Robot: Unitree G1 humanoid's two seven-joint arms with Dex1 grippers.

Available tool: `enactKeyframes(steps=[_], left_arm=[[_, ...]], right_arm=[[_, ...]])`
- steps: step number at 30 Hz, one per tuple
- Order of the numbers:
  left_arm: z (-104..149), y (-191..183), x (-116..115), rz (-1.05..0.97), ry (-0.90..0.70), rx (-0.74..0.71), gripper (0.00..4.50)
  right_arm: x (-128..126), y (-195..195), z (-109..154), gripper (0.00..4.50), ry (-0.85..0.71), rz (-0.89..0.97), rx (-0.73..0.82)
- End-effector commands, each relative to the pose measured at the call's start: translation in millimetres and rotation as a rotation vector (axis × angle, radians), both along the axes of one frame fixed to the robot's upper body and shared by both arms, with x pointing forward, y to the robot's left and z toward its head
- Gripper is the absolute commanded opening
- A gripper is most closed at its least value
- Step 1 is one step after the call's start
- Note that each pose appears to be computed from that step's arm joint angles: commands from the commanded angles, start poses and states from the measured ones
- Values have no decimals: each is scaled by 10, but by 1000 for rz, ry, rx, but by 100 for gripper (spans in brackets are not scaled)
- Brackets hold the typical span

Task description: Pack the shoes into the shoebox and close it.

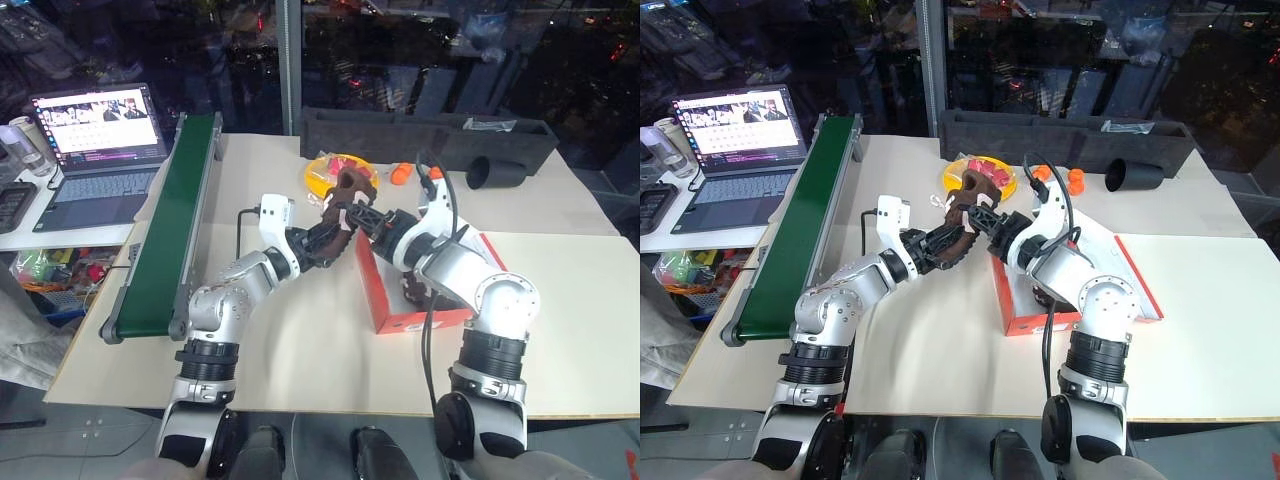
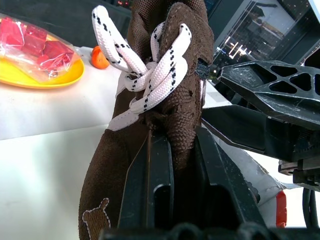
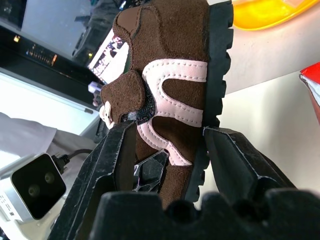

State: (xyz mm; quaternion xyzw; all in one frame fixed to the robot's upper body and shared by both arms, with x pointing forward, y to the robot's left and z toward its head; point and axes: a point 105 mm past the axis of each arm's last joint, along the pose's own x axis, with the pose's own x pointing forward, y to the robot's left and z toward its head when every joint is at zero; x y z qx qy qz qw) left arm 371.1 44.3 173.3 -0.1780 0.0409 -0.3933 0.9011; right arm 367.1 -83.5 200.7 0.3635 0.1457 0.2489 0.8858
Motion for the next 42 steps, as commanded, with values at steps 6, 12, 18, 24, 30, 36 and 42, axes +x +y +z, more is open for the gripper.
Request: enactKeyframes(steps=[6,12,18,24,30,36,42], left_arm=[[333,-5,-106,-58,-119,-52,6],[346,45,-95,-49,-119,-53,6],[370,-38,-174,-111,-121,-63,6],[239,-216,-347,-220,-71,-45,6],[281,-193,-299,-194,-84,-47,6],[284,-179,-270,-185,-91,-38,6],[259,-214,-274,-189,-95,-17,6]], right_arm=[[49,-194,3,275,12,-87,14],[35,-193,-53,275,31,-87,9],[48,-170,-37,275,29,-82,14],[68,-56,116,275,-4,-52,70],[47,-4,156,224,-12,-42,98],[31,-13,165,36,-13,-47,103],[20,-6,258,16,-46,-34,131]])
